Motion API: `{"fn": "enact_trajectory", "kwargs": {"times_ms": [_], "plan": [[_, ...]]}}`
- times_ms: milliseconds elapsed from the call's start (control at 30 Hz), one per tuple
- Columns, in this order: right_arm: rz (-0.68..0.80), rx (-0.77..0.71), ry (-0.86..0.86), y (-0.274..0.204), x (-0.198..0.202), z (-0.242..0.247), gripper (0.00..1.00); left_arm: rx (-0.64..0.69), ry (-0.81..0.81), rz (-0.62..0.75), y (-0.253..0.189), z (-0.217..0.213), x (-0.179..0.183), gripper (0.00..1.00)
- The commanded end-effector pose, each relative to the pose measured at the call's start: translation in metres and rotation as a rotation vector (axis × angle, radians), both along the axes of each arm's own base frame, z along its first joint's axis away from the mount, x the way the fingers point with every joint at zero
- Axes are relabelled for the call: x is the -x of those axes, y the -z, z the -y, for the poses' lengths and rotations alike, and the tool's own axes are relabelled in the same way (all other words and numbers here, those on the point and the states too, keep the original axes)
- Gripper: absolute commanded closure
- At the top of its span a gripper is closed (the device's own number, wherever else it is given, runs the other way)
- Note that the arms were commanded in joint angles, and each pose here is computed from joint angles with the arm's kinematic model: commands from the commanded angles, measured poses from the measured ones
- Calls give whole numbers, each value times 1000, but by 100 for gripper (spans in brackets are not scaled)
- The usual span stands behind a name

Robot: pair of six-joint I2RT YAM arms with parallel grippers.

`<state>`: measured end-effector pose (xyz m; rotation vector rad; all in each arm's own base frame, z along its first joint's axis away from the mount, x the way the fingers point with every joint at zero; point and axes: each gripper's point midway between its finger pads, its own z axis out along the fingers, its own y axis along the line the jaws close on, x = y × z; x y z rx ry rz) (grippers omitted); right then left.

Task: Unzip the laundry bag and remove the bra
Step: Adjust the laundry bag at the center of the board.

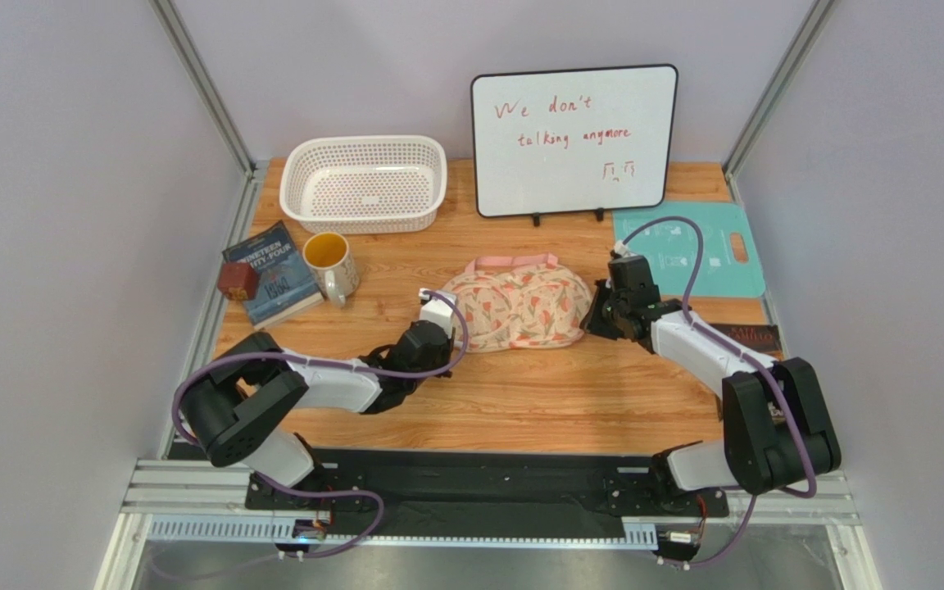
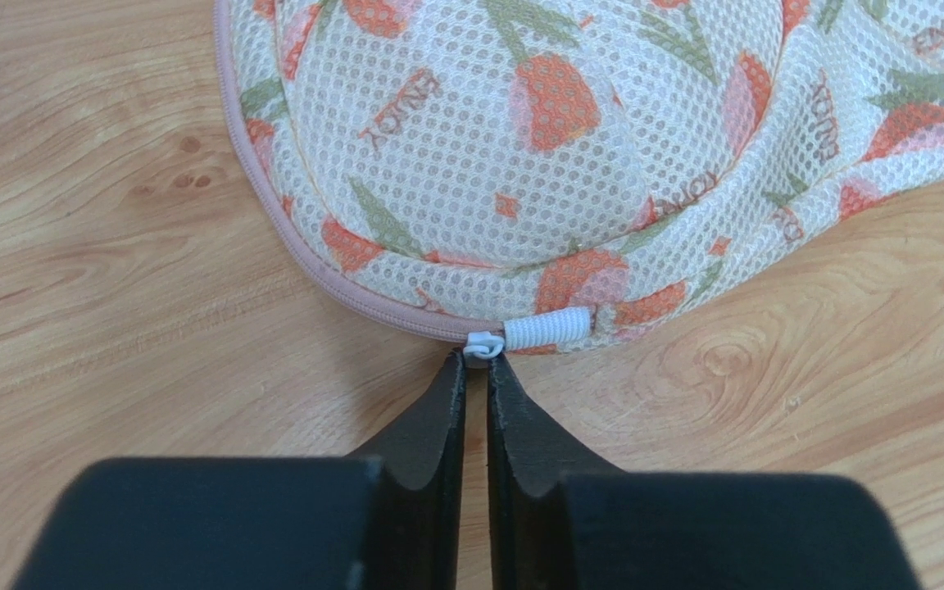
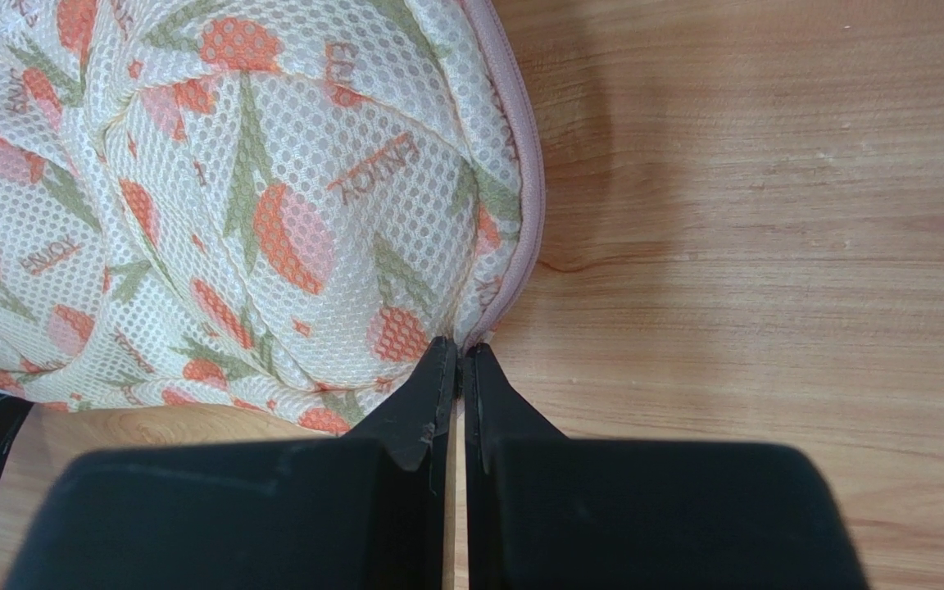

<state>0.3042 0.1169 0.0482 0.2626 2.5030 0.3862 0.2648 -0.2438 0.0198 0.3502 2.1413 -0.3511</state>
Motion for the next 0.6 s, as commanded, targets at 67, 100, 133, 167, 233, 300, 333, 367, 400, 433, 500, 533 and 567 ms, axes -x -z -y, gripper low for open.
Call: {"fn": "enact_trajectory", "kwargs": {"times_ms": [67,100,133,167,233,300,333,367,400,433,500,533,567], "plan": [[43,-3,-30,-9,-6,-3,100,-20,-57,31,-5,-6,-10,100],[45,-1,-29,-9,-7,-2,100,-23,-62,32,-4,-8,-10,100],[44,1,-29,-9,-6,-2,100,-22,-65,36,-5,-8,-10,100],[45,4,-28,-9,-6,-1,100,-26,-76,41,-6,-11,-11,100],[45,7,-32,-9,-4,-1,100,-20,-79,50,-8,-12,-11,100],[46,10,-36,-9,-4,0,100,-13,-75,56,-10,-12,-10,100],[45,12,-34,-9,-4,0,100,-15,-75,59,-11,-13,-10,100],[45,15,-29,-10,-4,2,100,-10,-77,66,-13,-13,-10,100],[47,20,-31,-10,-4,2,100,-13,-80,66,-13,-15,-9,100],[46,24,-29,-10,-3,3,100,-14,-83,69,-14,-17,-9,100],[48,30,-28,-11,-3,5,100,-5,-83,81,-20,-19,-7,100],[53,29,-26,-13,-3,5,100,-2,-80,86,-22,-20,-7,100],[50,30,-23,-12,-3,6,100,-1,-75,94,-25,-20,-6,100]]}}
